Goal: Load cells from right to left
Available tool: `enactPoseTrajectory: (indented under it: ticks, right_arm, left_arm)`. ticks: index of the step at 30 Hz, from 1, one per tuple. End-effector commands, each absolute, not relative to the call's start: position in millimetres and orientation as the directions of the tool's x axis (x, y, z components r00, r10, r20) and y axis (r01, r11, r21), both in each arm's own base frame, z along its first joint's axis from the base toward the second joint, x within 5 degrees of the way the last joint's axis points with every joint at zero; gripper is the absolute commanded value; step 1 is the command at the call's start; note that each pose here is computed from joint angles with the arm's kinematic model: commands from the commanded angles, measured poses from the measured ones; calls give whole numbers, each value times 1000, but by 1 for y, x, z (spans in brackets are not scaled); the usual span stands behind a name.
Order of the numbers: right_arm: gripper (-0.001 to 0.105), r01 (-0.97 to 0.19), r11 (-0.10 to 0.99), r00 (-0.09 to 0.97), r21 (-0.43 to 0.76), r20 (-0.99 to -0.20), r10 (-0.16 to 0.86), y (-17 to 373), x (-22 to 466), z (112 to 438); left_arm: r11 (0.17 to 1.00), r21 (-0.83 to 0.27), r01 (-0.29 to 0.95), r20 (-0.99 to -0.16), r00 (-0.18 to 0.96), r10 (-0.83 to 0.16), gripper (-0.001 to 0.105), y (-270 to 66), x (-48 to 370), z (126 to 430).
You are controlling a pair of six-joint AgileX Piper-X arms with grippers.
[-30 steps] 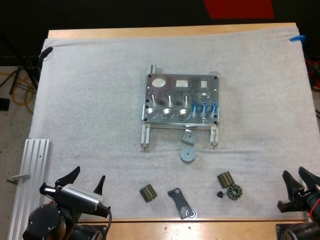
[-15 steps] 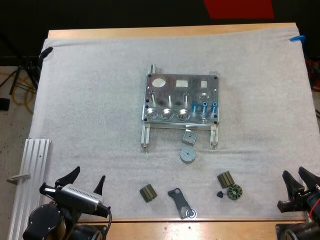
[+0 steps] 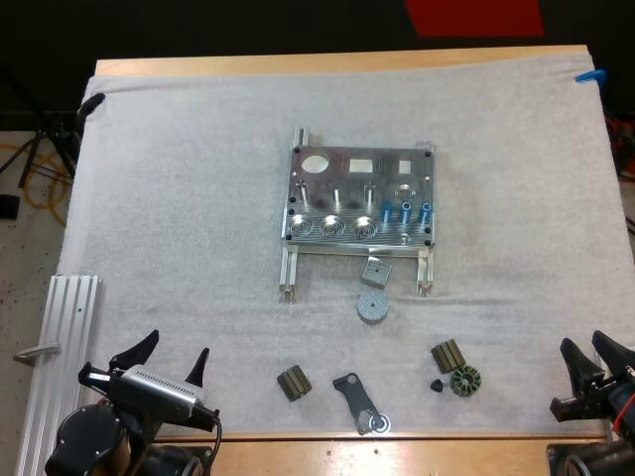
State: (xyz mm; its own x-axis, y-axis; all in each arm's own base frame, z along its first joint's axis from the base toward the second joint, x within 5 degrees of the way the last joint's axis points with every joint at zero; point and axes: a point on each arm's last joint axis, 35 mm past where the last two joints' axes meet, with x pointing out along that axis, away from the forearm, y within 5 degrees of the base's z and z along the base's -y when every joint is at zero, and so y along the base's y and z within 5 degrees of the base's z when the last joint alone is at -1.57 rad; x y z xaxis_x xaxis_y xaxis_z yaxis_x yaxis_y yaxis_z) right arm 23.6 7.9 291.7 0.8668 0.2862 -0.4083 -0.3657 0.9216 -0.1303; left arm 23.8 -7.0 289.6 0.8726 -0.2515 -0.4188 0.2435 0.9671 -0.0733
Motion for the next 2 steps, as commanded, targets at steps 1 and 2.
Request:
enactPoseTrajectory:
  ticks: [1,2]
  right_arm:
    - [42,-371,918,867,-142,-408,287,9,26,293]
    - [42,-371,918,867,-142,-408,287,9,26,293]
  left_arm:
    - [967,-81,241,-416,874,-252,63,-8,26,292]
    - [967,-81,241,-416,874,-252,63,-8,26,292]
